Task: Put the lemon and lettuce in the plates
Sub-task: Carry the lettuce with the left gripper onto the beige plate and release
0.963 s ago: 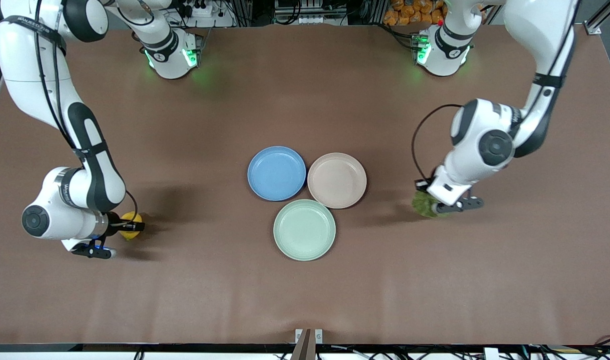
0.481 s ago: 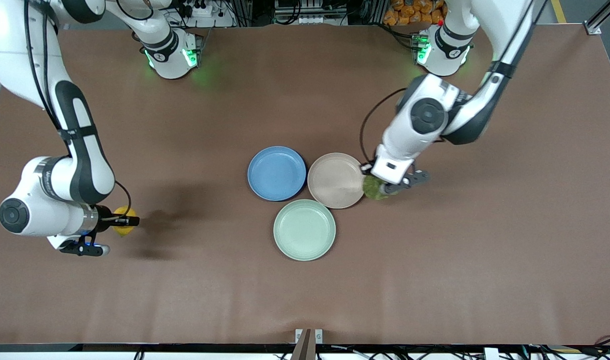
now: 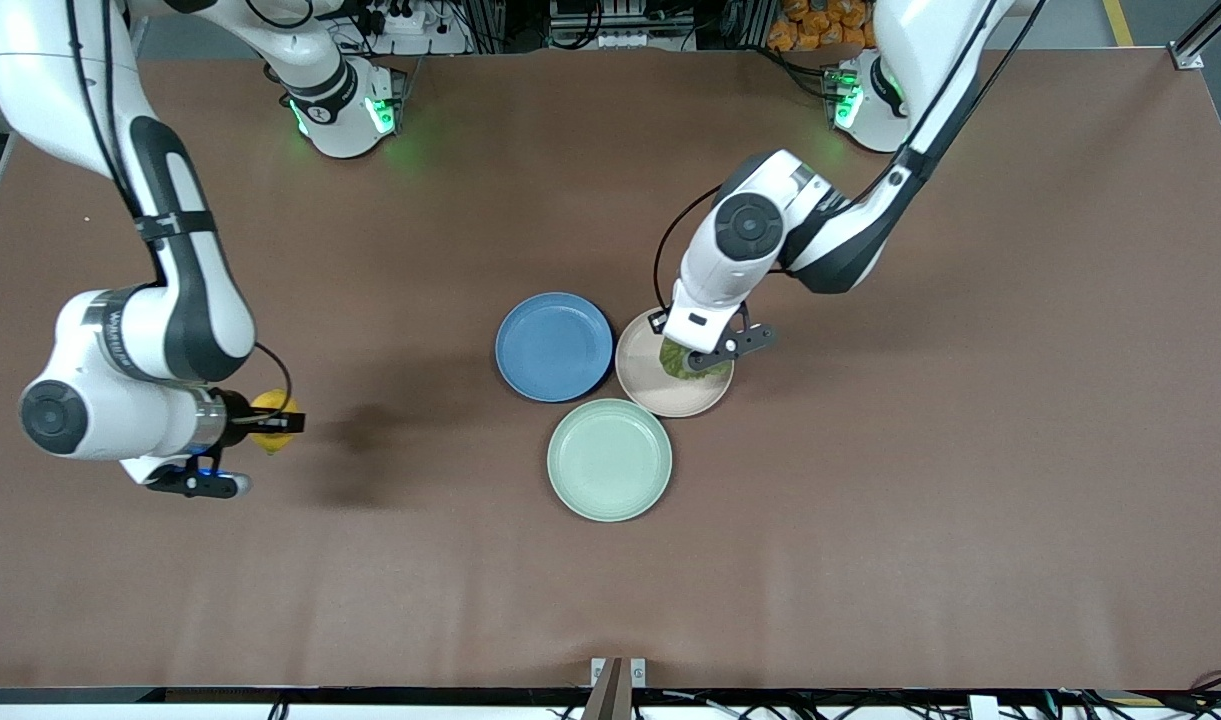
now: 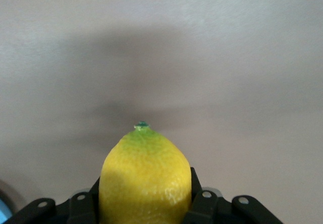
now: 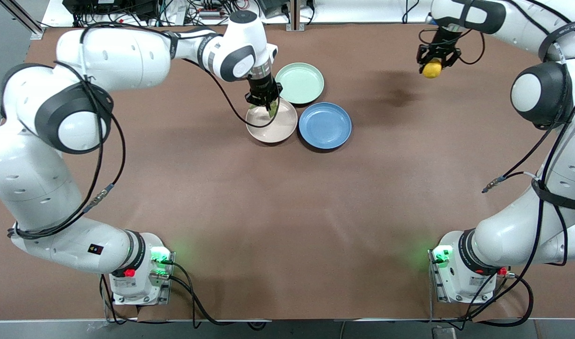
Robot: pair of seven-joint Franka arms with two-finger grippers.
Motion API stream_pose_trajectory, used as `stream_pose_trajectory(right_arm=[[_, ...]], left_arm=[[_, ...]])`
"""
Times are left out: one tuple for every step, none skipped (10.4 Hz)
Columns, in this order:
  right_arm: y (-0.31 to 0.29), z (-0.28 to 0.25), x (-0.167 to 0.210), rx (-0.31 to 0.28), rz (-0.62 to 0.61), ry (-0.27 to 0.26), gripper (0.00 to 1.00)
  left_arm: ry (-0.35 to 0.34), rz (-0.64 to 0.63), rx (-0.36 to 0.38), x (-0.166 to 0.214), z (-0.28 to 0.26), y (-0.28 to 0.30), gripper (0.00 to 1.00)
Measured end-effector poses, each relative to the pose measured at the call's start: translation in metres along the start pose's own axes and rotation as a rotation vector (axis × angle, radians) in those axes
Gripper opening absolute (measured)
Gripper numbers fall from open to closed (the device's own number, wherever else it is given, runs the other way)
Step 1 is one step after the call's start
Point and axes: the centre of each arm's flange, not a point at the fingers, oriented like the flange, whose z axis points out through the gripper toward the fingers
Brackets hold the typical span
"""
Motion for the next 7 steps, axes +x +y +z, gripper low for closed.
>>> stream_pose_trajectory(right_arm=[[-0.017,0.002,-0.004,-0.006,0.021,-0.003,0.61],[-0.034,0.004,-0.008,-0.011,0.044,-0.004,0.61],[-0.052,0.006,-0.014,-0.017,0.069,-0.005,0.61],[-0.071,0.009,-0.02,-0.015,0.092,-0.01,0.61],[-0.089,0.013,-0.028,-0.002,0.108,-0.021,0.61],[-0.105,0.018,-0.035,0.01,0.121,-0.03,0.61],[-0.118,0.025,-0.041,0.015,0.138,-0.026,0.61]], left_arm=[[-0.005,-0.003,0.012,0.005,0.01,-0.002,0.11],[-0.008,-0.011,0.015,0.01,0.013,-0.004,0.27],[-0.002,-0.017,0.005,0.015,0.009,-0.003,0.41],[0.01,-0.022,-0.012,0.02,-0.002,0.0,0.54],[0.018,-0.025,-0.02,0.024,-0.015,0.003,0.67],[0.021,-0.031,-0.011,0.029,-0.033,0.004,0.78],[0.026,-0.04,0.004,0.035,-0.059,0.003,0.94]])
